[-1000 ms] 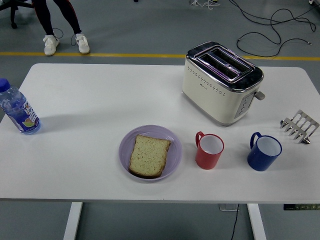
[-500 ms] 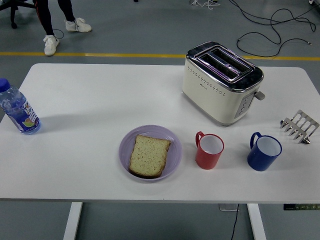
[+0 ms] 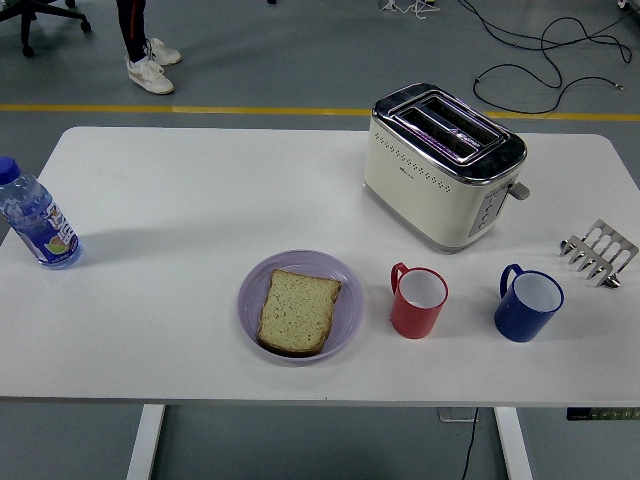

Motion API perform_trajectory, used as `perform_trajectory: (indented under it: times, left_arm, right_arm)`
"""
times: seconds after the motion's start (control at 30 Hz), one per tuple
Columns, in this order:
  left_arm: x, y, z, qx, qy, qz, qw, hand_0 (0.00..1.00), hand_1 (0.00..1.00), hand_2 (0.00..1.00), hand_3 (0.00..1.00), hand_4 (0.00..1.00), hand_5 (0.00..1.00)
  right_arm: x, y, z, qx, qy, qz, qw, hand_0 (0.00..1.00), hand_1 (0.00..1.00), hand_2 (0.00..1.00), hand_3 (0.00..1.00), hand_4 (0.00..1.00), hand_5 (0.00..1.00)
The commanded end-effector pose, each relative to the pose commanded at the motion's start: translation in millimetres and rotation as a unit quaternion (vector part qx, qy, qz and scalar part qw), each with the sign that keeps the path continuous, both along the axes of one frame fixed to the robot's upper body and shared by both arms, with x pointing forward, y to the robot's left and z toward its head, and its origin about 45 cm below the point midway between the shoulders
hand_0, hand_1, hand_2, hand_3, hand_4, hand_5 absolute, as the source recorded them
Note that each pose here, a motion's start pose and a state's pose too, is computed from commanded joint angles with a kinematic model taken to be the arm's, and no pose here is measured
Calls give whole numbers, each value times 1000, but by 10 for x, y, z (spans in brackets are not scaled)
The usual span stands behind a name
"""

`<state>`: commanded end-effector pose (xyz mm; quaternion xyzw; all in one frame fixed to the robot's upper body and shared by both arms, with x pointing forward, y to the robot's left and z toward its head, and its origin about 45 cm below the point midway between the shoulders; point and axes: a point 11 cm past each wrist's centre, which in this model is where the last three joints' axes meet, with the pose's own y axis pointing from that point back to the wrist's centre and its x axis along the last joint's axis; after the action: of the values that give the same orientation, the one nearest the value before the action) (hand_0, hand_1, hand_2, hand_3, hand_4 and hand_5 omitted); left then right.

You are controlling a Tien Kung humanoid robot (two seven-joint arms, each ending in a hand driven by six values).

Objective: Pick up the cup,pour liquid into bread,place the cup on the desk

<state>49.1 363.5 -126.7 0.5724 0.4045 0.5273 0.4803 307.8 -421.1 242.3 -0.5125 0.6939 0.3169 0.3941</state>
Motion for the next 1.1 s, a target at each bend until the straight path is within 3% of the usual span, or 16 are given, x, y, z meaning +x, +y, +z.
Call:
perform_trajectory:
  times: [0.13,0.4,0.67,0.93,1.1]
  left_arm:
    - [-23,-8,-5,-4,-2,4,1000,663,711,736,635,390,934]
    - [-203,14,-20,-3,12,4,1000,663,709,735,634,391,933]
    - [-168,24,-14,-1,9,6,1000,663,708,733,635,392,932]
    - [-235,29,-19,0,13,9,1000,663,709,733,635,393,932]
    - [-222,27,-19,0,13,7,1000,663,708,734,635,393,933]
  right_arm:
    - [38,23,6,-5,3,8,1000,661,634,665,613,505,192]
    - [10,53,-136,11,25,21,999,658,631,662,613,497,183]
    - [31,14,-121,18,18,24,999,657,630,662,613,496,184]
    - [17,12,-215,24,28,24,999,656,629,660,613,495,184]
    - [27,14,-203,27,24,24,999,657,628,659,612,494,184]
